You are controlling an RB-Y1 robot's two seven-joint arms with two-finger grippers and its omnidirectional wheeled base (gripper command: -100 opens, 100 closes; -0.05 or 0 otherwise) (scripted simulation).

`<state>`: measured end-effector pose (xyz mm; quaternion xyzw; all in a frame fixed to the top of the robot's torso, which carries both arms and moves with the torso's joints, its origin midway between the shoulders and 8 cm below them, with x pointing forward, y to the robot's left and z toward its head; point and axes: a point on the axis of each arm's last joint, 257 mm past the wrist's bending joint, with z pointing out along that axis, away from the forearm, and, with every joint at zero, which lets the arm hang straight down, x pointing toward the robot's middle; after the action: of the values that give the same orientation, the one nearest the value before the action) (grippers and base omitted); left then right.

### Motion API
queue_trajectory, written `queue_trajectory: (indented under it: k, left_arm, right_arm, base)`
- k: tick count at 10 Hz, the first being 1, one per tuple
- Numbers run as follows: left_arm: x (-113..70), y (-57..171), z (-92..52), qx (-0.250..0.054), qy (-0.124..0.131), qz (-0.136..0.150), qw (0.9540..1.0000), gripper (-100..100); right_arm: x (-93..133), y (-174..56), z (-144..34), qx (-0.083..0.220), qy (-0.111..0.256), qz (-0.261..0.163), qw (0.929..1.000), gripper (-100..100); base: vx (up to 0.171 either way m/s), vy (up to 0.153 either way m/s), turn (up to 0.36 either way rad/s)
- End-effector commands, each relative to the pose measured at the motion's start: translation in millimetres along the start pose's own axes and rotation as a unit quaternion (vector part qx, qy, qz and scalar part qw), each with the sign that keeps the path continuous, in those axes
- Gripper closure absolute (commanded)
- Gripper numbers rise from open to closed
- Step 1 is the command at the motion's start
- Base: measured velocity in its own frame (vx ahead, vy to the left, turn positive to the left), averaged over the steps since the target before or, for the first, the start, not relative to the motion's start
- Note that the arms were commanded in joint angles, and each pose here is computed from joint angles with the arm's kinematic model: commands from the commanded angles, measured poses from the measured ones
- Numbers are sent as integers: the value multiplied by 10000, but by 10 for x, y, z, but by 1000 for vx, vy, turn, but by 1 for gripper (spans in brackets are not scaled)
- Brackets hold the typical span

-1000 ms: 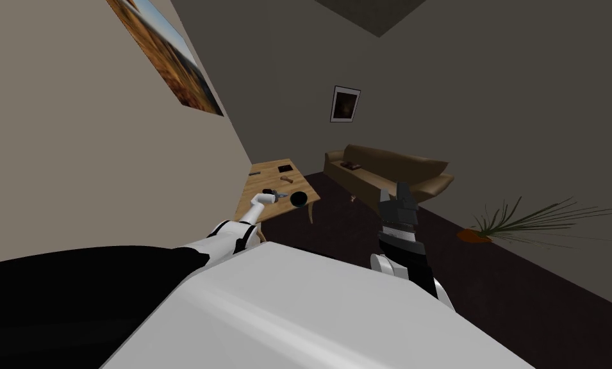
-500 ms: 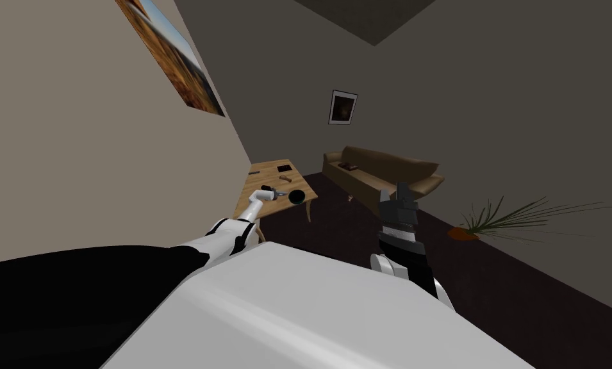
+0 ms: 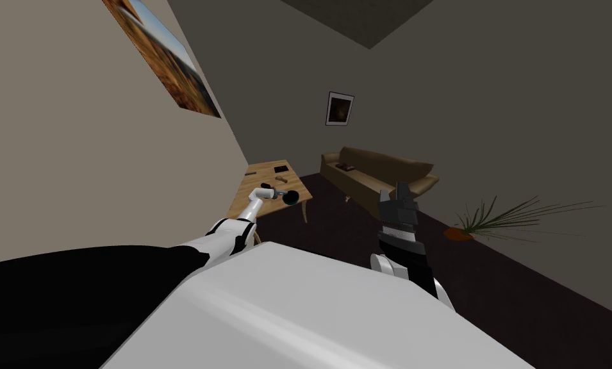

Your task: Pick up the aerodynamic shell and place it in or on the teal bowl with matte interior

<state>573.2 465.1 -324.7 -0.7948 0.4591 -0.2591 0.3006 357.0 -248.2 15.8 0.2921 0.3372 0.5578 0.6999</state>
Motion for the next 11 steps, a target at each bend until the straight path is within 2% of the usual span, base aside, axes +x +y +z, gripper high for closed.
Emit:
queue_trajectory:
  k: [1,7,8,9,11]
  left_arm:
    - [2,11,-31,-67,-6,-88,9999,100]
    - [35,77,-140,-288,-16,-394,9988,100]
    - [30,62,-126,-259,-16,-351,9990,100]
    - [40,66,-129,-271,-11,-368,9990,-100]
    - [43,66,-129,-269,-7,-368,9990,-100]
  right_arm:
    - [0,0,0,0,0,0,10000,0]
    - [0,0,0,1,0,0,10000,0]
    - [0,0,0,0,0,0,10000,0]
    - [0,0,0,0,0,-1,10000,0]
    - [0,0,0,0,0,-1,10000,0]
  base:
    - [61,-100,-8]
    - [99,-115,-14]
    - [50,-62,-4]
    - [10,-13,-2]
    - [3,-3,0]
